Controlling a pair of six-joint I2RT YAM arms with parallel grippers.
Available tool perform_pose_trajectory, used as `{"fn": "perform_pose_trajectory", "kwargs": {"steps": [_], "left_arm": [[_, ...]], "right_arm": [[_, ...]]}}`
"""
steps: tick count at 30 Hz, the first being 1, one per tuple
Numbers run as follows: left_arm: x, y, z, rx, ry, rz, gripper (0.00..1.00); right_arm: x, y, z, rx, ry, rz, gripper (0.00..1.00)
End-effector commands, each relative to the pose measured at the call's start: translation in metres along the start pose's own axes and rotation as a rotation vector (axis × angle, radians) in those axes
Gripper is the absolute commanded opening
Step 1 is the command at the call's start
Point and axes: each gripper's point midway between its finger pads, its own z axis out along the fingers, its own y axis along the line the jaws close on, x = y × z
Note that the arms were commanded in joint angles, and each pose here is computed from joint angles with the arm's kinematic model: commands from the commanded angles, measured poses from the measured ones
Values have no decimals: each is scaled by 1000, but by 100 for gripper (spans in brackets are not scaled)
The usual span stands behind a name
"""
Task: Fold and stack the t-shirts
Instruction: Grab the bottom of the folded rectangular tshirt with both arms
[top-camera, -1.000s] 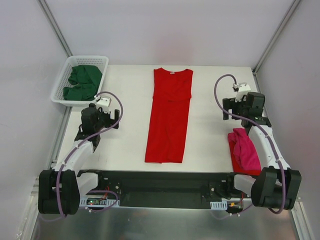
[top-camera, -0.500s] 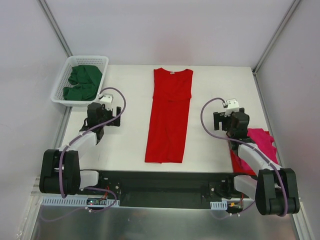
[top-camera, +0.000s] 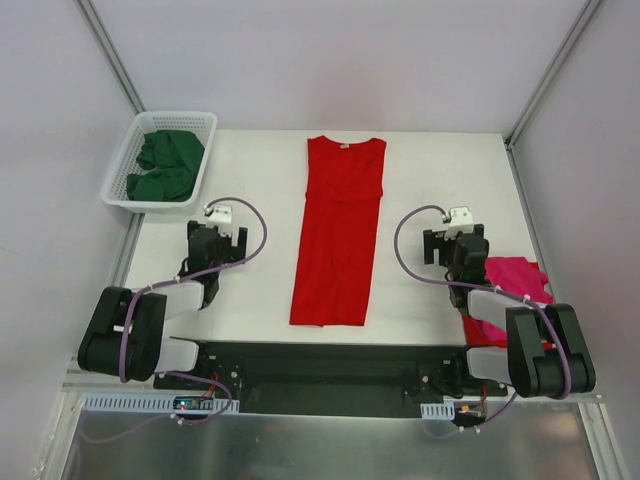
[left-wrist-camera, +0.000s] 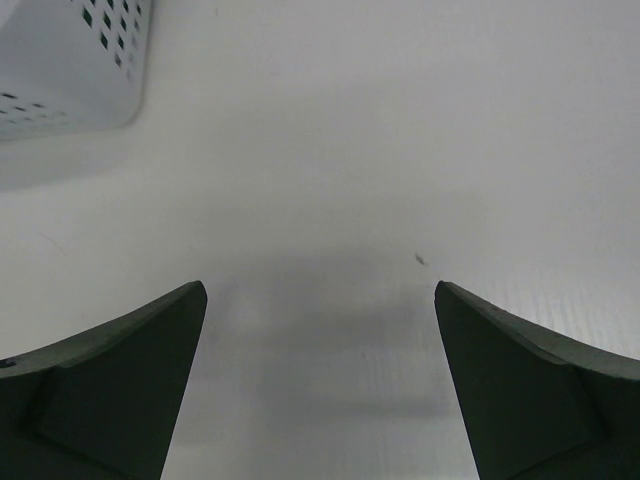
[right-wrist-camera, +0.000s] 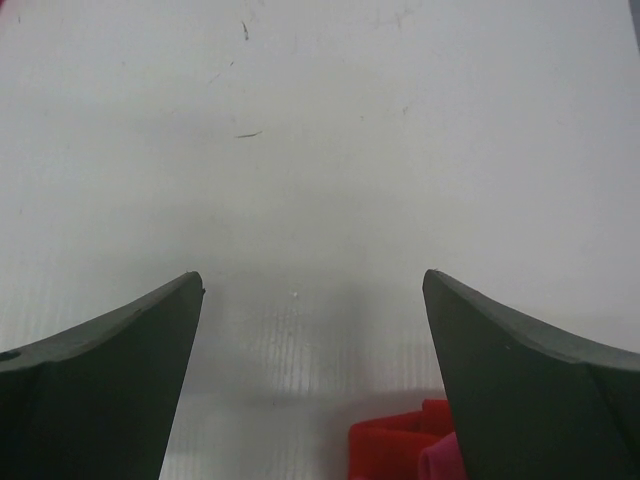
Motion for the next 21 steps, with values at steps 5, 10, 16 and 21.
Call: {"fn": "perform_pose_trajectory", "kwargs": {"steps": [5,10,16,21], "left_arm": [[-31,-38,-42,247,-346,101,99],[-34,-30,-49,202,-400,74,100],[-32,3,-30,20,-329,-45,99],[-31,9,-14,26,-248,-92,99]], "right_arm": [[-32,-8,-3,56,-159,47,96],[-36,-1,-19,16,-292,32,96],[-27,-20,-9,149,-241,96,96],[-25,-24,-5,157,-214,110,96]]}}
